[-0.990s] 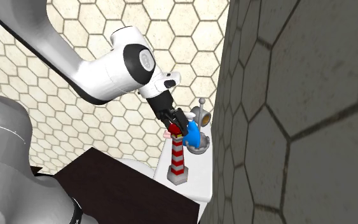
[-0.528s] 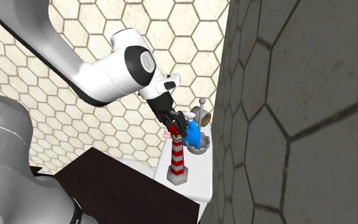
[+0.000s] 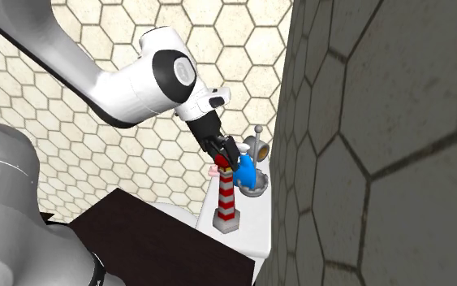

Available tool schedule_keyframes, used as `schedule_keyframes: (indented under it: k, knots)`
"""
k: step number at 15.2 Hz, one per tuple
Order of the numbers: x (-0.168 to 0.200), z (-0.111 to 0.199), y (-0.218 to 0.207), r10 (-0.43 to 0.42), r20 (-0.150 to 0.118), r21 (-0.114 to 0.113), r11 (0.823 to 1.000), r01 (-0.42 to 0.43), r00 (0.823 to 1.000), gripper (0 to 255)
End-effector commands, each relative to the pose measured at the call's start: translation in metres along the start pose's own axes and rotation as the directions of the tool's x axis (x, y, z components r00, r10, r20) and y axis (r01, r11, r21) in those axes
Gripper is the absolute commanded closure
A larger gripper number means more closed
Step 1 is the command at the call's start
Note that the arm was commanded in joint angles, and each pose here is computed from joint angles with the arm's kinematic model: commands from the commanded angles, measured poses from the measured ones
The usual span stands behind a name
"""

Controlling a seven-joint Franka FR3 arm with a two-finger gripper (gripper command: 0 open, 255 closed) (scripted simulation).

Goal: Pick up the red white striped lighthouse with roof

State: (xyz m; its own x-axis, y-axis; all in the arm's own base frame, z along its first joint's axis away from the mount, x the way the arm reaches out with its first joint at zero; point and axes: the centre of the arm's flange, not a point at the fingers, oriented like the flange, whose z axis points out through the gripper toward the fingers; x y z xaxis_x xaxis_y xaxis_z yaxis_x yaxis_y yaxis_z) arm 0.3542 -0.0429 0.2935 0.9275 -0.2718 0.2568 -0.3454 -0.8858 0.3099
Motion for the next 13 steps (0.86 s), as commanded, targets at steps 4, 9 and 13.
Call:
schedule_keyframes:
  k: [4,9,13]
  knots:
    - [0.007,-0.025,0.008,0.000,0.000,0.001,1.000,0.000,1.000,255]
    - [0.014,-0.049,0.016,0.000,0.000,0.001,1.000,0.000,1.000,255]
    - [0.016,-0.059,0.020,0.000,0.000,0.001,1.000,0.000,1.000,255]
